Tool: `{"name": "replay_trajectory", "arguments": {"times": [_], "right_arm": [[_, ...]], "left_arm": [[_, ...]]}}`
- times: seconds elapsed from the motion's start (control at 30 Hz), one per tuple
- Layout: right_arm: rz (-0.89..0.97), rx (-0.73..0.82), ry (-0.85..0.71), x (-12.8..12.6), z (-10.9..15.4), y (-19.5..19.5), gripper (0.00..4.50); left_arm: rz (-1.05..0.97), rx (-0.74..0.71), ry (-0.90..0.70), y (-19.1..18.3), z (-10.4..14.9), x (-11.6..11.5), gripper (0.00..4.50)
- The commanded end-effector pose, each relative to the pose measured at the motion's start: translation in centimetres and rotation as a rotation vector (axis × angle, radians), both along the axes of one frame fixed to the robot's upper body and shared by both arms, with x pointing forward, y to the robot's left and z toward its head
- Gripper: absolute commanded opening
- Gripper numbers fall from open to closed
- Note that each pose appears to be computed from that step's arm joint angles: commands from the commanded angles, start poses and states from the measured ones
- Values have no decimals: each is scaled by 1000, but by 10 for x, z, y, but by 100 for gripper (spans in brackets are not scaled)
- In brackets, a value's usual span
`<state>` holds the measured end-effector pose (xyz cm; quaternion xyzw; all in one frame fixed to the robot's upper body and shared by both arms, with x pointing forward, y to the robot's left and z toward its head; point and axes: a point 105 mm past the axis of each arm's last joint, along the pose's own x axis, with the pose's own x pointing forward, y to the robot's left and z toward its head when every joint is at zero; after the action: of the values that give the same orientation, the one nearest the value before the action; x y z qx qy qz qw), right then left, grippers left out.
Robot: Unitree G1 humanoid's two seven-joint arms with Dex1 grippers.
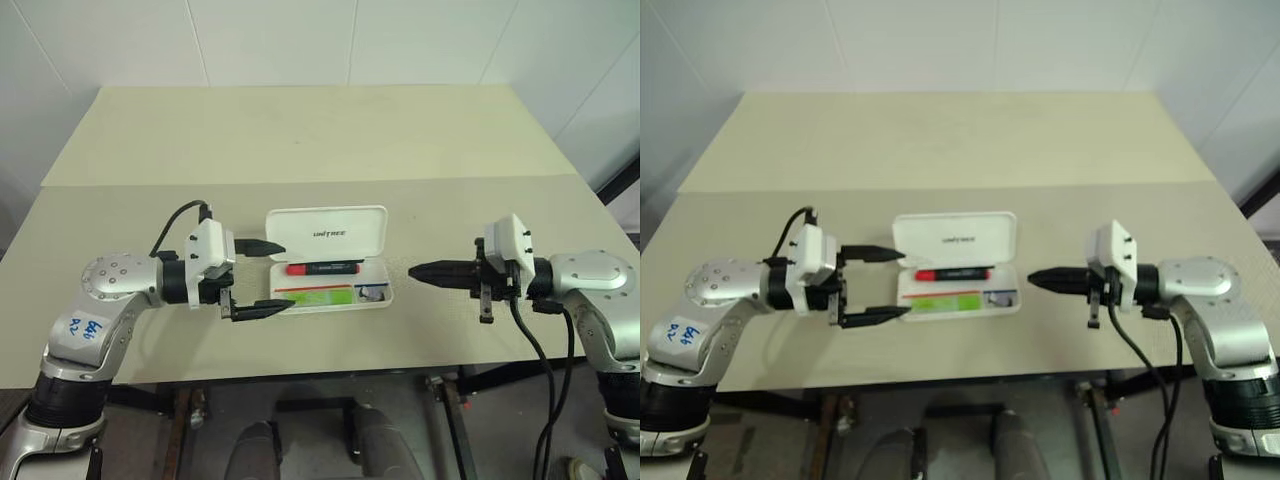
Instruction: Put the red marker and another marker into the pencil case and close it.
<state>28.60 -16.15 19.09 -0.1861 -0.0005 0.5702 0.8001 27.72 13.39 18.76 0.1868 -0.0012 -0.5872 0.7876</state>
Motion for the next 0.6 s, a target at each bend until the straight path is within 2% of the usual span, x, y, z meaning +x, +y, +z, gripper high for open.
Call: {"name": "replay_trajectory", "arguments": {"times": [0.03, 0.1, 0.4, 0.43, 0.57, 0.6], "right_arm": [[-12, 39, -34, -2, 20, 0, 38], [-7, 13, -64, -3, 20, 0, 93], [47, 28, -86, -13, 35, 1, 427], [50, 26, -88, -15, 36, 0, 448], [47, -9, -109, -18, 37, -2, 448], [41, -16, -114, -17, 37, -3, 450]], "left_arm": [[-9, -6, -54, 2, 12, -1, 450], [-8, -6, -55, 3, 13, 0, 450], [55, -7, -64, 24, 18, 2, 450], [63, -7, -65, 27, 18, 2, 450], [78, -23, -67, 33, 20, 2, 450], [82, -33, -67, 34, 20, 2, 413]]}}
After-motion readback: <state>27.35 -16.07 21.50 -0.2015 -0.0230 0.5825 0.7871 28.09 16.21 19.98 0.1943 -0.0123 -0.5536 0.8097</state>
